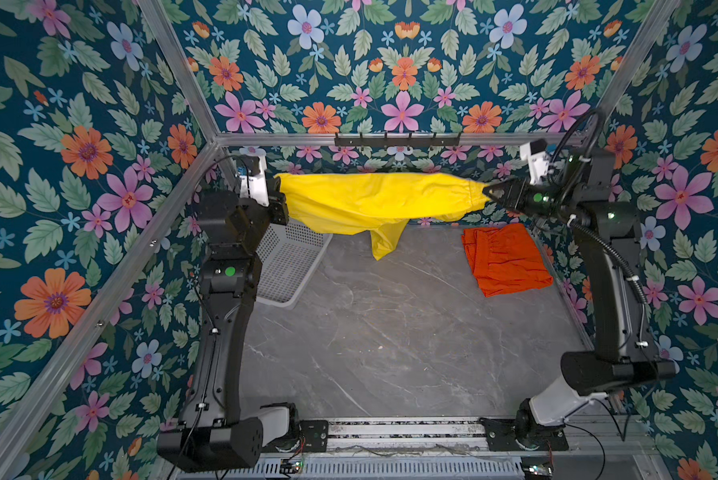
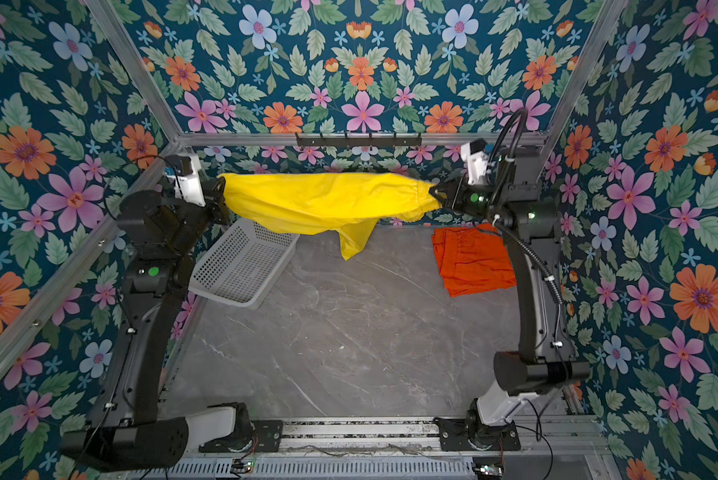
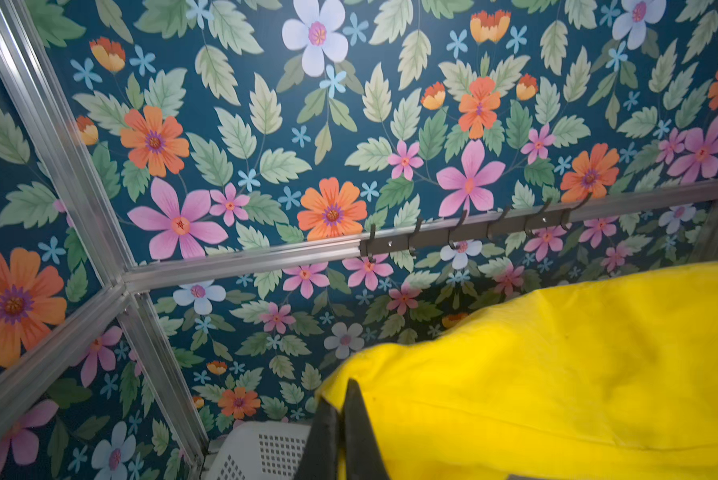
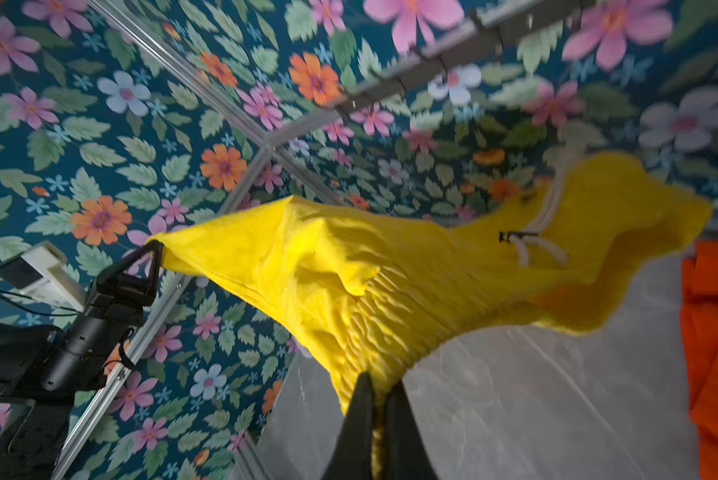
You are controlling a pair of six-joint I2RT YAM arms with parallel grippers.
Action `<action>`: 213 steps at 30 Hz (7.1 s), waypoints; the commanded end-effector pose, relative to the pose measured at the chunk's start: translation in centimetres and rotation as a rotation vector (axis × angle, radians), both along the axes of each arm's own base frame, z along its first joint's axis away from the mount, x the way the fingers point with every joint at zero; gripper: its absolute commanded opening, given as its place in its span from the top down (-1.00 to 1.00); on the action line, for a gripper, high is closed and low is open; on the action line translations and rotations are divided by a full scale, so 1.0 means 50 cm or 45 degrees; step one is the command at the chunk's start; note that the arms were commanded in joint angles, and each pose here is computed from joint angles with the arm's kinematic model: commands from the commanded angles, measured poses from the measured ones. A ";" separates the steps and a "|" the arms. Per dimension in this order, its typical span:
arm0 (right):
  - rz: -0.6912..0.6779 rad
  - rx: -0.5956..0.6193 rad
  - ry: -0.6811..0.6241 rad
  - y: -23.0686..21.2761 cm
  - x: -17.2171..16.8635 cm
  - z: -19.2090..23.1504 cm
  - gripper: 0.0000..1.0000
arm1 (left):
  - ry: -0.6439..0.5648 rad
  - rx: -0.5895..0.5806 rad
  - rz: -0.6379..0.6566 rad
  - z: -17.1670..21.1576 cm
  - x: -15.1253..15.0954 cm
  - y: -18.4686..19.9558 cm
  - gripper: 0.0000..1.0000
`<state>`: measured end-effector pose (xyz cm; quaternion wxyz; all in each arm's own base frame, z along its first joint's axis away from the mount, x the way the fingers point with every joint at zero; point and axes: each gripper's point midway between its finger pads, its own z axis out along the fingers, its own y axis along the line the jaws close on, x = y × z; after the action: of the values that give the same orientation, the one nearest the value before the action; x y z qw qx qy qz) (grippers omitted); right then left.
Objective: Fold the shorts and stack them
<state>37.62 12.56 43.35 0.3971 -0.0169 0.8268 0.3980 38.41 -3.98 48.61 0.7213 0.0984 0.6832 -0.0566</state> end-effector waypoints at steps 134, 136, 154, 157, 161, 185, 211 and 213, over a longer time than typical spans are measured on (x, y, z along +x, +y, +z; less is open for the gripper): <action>-0.008 -0.285 0.876 0.058 -0.130 -0.681 -0.03 | 1.361 -0.134 -0.075 -0.799 0.064 -0.205 0.07; -0.002 -0.286 0.892 0.059 -0.133 -0.692 -0.03 | 1.368 -0.148 -0.096 -0.813 0.076 -0.215 0.06; -0.013 -0.296 0.942 0.056 -0.142 -0.738 -0.03 | 1.442 -0.134 -0.094 -0.903 0.120 -0.230 0.13; -0.017 -0.296 0.952 0.055 -0.142 -0.745 -0.03 | 1.455 -0.151 -0.116 -0.907 0.119 -0.236 0.42; -0.027 -0.305 0.958 0.052 -0.141 -0.753 -0.03 | 1.415 -0.179 -0.138 -0.872 0.123 -0.243 0.97; -0.109 -0.376 1.064 0.020 -0.165 -0.835 -0.03 | 0.918 -0.149 -0.345 -0.519 0.190 -0.334 1.00; -0.145 -0.251 0.724 0.029 -0.108 -0.623 -0.09 | 1.056 -0.167 -0.251 -0.734 0.352 -0.371 0.13; -0.160 -0.254 0.704 0.023 -0.109 -0.599 -0.09 | 0.999 -0.171 -0.231 -0.680 0.343 -0.359 0.06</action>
<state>32.77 14.22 12.83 0.1820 0.0975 0.9343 0.2906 55.21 -22.68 11.15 0.3648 0.0886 0.9034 -0.2071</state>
